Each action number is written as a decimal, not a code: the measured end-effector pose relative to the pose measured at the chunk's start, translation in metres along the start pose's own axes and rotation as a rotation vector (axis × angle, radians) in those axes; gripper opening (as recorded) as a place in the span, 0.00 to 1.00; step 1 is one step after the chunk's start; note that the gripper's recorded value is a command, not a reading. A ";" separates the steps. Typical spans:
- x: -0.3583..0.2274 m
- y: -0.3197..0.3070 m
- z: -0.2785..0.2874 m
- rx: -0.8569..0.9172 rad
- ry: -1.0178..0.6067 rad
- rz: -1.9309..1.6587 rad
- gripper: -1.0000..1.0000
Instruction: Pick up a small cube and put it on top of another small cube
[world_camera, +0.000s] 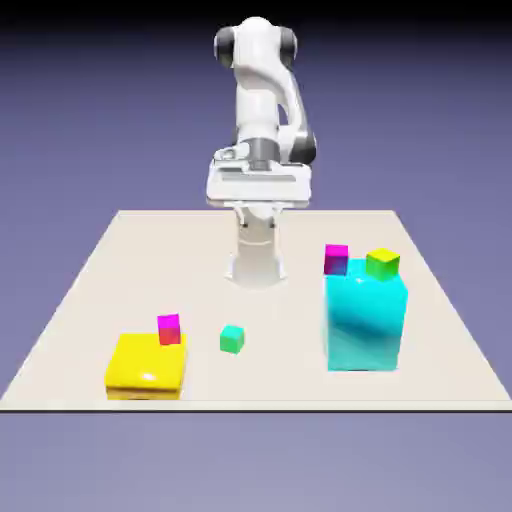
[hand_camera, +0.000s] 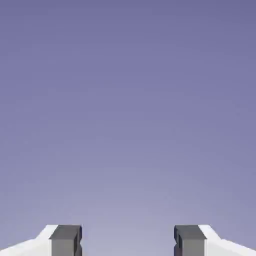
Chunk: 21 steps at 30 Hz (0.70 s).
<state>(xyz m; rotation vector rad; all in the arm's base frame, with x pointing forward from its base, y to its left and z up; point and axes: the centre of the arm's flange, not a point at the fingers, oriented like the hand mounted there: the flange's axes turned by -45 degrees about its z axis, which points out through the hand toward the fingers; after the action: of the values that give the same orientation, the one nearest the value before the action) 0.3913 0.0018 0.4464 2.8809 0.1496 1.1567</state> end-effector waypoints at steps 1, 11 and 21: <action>-0.006 0.002 0.008 0.000 -0.028 -0.040 0.50; -0.076 0.018 0.078 0.074 -0.302 -0.440 0.50; -0.160 0.031 0.127 0.274 -0.540 -0.816 0.50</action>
<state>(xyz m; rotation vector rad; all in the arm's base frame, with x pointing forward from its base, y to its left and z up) 0.3664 -0.0443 0.2464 2.7066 1.3663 0.2211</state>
